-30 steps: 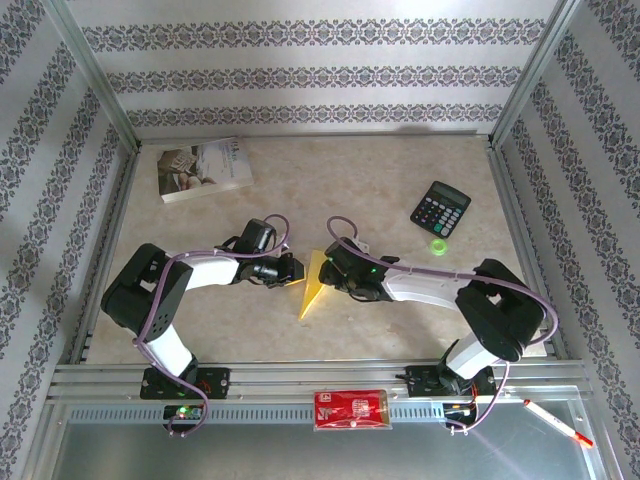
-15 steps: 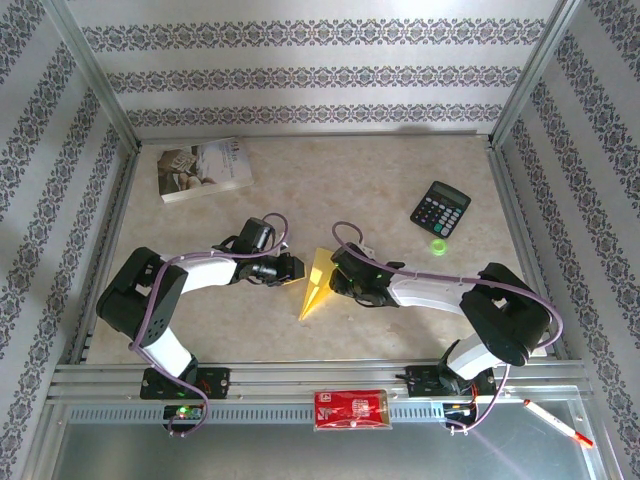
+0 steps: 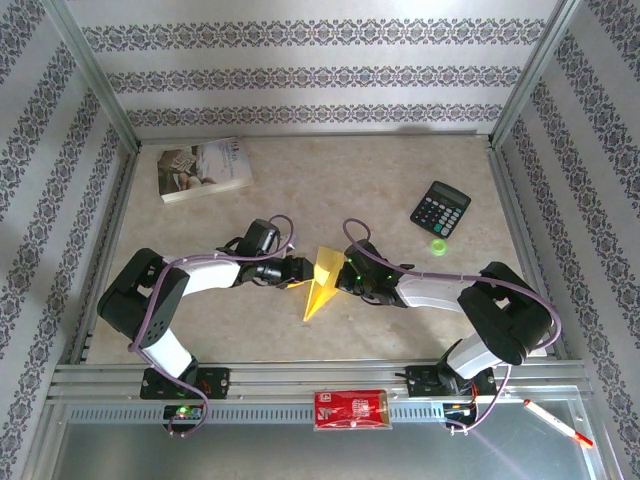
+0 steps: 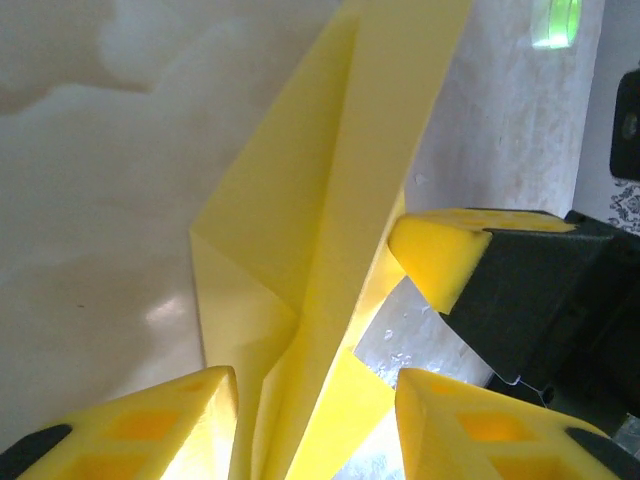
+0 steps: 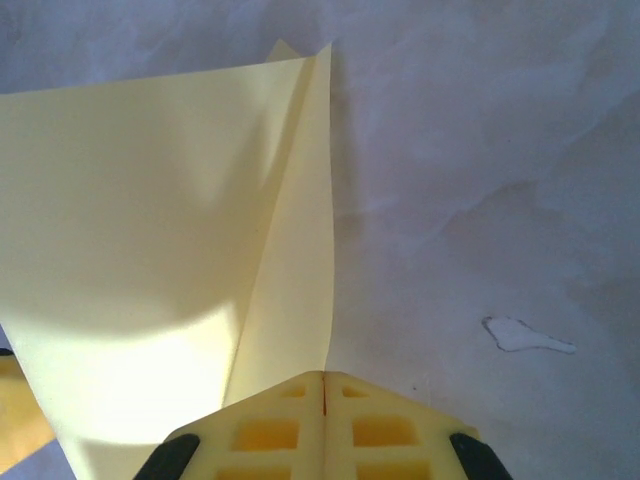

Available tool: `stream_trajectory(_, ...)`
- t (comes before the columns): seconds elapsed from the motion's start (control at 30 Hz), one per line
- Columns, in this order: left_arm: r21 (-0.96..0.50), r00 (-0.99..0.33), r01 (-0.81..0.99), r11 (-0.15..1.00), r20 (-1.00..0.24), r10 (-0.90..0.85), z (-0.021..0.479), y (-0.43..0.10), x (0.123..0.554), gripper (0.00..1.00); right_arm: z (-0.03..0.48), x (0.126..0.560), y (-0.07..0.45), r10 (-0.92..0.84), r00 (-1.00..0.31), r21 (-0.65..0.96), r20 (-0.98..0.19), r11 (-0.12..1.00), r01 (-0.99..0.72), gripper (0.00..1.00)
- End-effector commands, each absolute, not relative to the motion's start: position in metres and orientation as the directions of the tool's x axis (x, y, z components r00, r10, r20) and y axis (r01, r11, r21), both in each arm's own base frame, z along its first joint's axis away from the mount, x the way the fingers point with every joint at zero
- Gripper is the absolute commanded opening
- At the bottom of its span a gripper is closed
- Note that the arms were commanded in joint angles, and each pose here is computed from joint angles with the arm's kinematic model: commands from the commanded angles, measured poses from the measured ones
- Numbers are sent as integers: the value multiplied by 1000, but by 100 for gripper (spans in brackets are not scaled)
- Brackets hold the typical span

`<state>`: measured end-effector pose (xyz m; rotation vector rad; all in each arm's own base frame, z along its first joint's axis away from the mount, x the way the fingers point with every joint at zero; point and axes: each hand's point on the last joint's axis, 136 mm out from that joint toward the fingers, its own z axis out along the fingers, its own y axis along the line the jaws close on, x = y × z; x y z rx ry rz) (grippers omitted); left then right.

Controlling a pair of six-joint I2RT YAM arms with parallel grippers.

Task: Fold a paper plane with a square sheet of paper (pick it up from the middle)
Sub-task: Move a paper plane to the center of the table.

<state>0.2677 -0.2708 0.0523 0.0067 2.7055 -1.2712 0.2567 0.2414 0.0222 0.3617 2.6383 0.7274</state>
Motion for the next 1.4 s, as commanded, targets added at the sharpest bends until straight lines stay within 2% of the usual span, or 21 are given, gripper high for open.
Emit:
stream_trajectory(0.0, -757, -985, 79, 649, -158, -63, 53, -274, 274, 47, 17, 255, 239, 329, -900, 539, -285, 831, 133, 0)
stream_trajectory(0.07, -763, -981, 77, 642, -175, -89, 56, -272, 277, 48, 13, 255, 233, 337, -899, 529, -279, 836, 149, 0)
stream_trajectory(0.23, -797, -970, 80, 598, -199, -136, 72, -267, 280, 59, -1, 251, 224, 296, -927, 509, -231, 849, 144, 0)
stream_trajectory(0.33, -793, -972, 65, 605, -188, -143, 69, -263, 279, 59, -5, 251, 227, 226, -951, 519, -211, 850, 87, 0)
stream_trajectory(0.53, -759, -981, 28, 651, -145, -127, 50, -261, 276, 52, -20, 252, 219, 193, -961, 497, -197, 865, 71, 1)
stream_trajectory(0.73, -761, -988, 9, 648, -105, -110, 43, -268, 276, 36, -26, 254, 212, 205, -961, 495, -188, 865, 87, 0)
stream_trajectory(0.93, -719, -992, -1, 695, -89, -94, 28, -266, 276, 27, -27, 255, 212, 209, -960, 501, -187, 861, 90, 0)
stream_trajectory(1.03, -688, -992, 13, 726, -102, -79, 25, -264, 276, 26, -26, 255, 212, 211, -959, 502, -191, 860, 90, 0)
stream_trajectory(1.37, -710, -999, 21, 704, -50, -21, 14, -285, 263, 26, -24, 258, 209, 226, -954, 508, -195, 856, 99, 0)
